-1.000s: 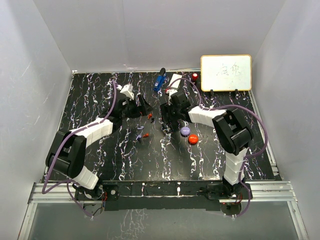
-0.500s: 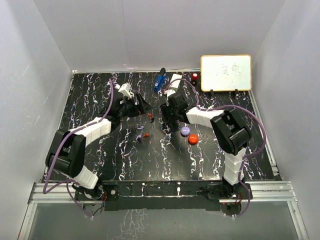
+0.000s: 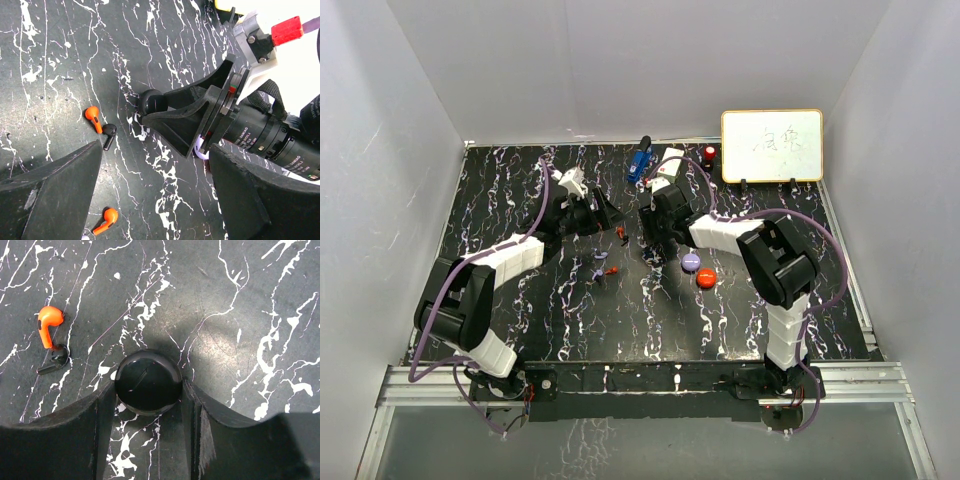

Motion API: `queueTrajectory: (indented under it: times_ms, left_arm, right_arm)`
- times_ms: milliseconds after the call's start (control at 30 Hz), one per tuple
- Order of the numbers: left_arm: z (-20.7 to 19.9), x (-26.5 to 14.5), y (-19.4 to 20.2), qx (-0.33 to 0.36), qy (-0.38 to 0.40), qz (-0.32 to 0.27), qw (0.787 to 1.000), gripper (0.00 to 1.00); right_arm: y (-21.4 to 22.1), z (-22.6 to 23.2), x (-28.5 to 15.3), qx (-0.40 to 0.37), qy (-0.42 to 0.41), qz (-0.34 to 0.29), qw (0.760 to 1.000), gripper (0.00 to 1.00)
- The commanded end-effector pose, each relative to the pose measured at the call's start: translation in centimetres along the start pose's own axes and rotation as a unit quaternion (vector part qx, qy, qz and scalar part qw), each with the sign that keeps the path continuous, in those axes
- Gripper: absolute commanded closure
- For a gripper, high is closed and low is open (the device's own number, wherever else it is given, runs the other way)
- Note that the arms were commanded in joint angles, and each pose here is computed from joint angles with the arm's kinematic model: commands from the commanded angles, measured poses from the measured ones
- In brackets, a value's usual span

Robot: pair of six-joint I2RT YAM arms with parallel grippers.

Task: Insert the wireless bluetooth earbuds into the charging case
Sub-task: Pick up the charging case at the center of the board.

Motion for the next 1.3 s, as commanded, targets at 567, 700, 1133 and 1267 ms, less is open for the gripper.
queueTrajectory:
  times_ms: [567, 700, 1133, 1267]
  left_arm:
    - [-1.0, 1.2, 1.2, -0.065, 0.162, 0.027, 0.984, 0.21]
    - [-0.8, 1.1, 2.1, -0.080, 0.192, 0.028, 0.978, 0.26]
    - [-2.2, 1.6, 3.1, -0.076, 0.239, 0.041, 0.967, 0.33]
    - [-2.1, 1.9, 3.4, -0.075, 0.236, 0.044, 0.968, 0.35]
  right_arm:
    - [-1.7, 1.4, -7.9, -0.007, -0.113, -0.195, 0.974, 0.77]
    - [-2.0, 1.9, -8.8, -0.006, -0.139, -0.214, 0.967, 0.77]
    - [-3.0, 2.7, -9.4, -0.007, -0.179, -0.228, 0.957, 0.77]
    - [-3.2, 2.9, -9.6, -0.007, -0.185, -0.230, 0.955, 0.77]
Point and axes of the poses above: each gripper's point midway between its finger pads, its own x axis out along the fingers, its own z axis along the line the jaws close on, y = z × x, the point moved 8 cm from there along -x, back along the fingers, and after that the axes turned 3 degrees about -x, right-handed, at the moved point
